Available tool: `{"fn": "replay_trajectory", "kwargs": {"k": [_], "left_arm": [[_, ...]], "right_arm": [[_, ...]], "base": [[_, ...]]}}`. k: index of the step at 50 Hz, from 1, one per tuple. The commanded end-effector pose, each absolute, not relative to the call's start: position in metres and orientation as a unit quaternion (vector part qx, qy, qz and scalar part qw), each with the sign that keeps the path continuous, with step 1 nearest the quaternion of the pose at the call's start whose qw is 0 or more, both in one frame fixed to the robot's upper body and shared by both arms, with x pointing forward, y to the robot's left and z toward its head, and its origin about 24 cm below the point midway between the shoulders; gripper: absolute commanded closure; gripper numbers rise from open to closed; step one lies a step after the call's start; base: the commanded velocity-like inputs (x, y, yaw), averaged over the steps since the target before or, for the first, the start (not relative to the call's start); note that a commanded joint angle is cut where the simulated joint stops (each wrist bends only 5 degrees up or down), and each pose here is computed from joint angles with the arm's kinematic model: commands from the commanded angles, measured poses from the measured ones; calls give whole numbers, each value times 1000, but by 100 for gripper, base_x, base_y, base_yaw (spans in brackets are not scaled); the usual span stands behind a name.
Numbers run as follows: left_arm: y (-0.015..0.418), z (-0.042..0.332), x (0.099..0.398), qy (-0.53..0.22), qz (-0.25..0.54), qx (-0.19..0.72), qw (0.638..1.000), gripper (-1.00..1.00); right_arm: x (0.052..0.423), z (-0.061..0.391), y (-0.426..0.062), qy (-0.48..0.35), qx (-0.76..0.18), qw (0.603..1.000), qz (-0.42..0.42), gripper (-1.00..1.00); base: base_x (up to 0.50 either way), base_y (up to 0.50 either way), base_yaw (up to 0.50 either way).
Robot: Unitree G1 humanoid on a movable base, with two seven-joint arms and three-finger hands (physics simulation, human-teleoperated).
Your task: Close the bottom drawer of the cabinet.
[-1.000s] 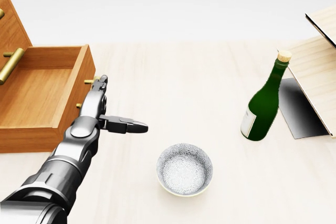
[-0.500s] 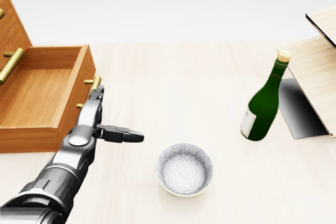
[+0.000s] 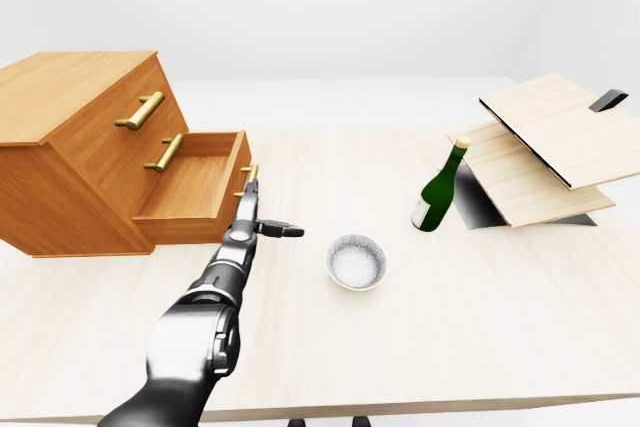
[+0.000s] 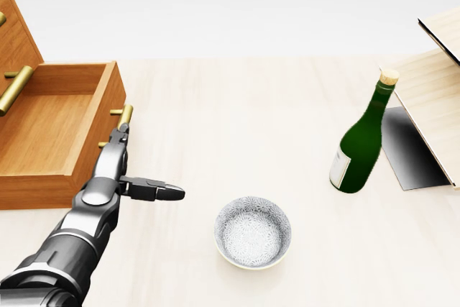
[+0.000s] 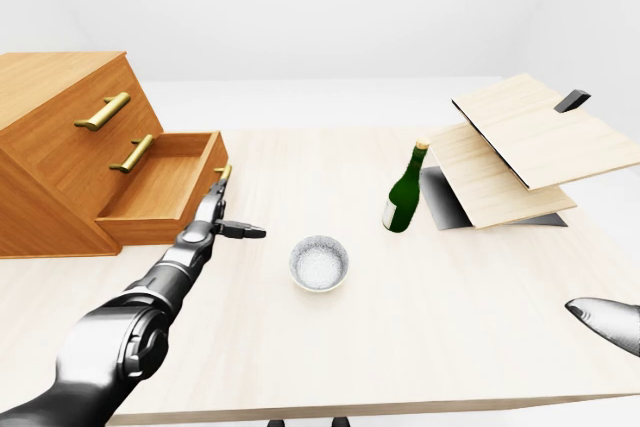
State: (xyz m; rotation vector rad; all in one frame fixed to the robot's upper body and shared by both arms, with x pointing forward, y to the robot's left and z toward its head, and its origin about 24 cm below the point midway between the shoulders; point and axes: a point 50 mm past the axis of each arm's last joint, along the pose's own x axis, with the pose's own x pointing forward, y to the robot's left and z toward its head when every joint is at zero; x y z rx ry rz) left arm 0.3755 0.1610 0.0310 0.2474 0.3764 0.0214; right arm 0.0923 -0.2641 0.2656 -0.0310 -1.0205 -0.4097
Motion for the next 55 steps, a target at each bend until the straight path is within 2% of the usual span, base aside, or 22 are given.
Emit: {"fn": "replay_trajectory", "kwargs": {"k": [1, 36, 45, 51, 55], "left_arm": [[177, 30, 374, 192, 38, 129, 972, -100], [260, 46, 364, 193, 191, 143, 952, -100], [268, 43, 359, 198, 201, 155, 947, -100], [273, 36, 353, 211, 206, 181, 938, -100], [285, 27, 342, 230, 222, 256, 912, -100]], "right_arm": [[93, 267, -264, -486, -14, 852, -193, -100], [95, 262, -261, -494, -40, 847, -193, -100], [96, 264, -260, -488, -28, 852, -189, -100], [96, 266, -261, -485, -21, 854, -188, -100], [95, 266, -262, -483, -19, 855, -188, -100]], "base": [[0, 0, 0], [0, 0, 0], [0, 0, 0], [0, 0, 0], [0, 0, 0]]}}
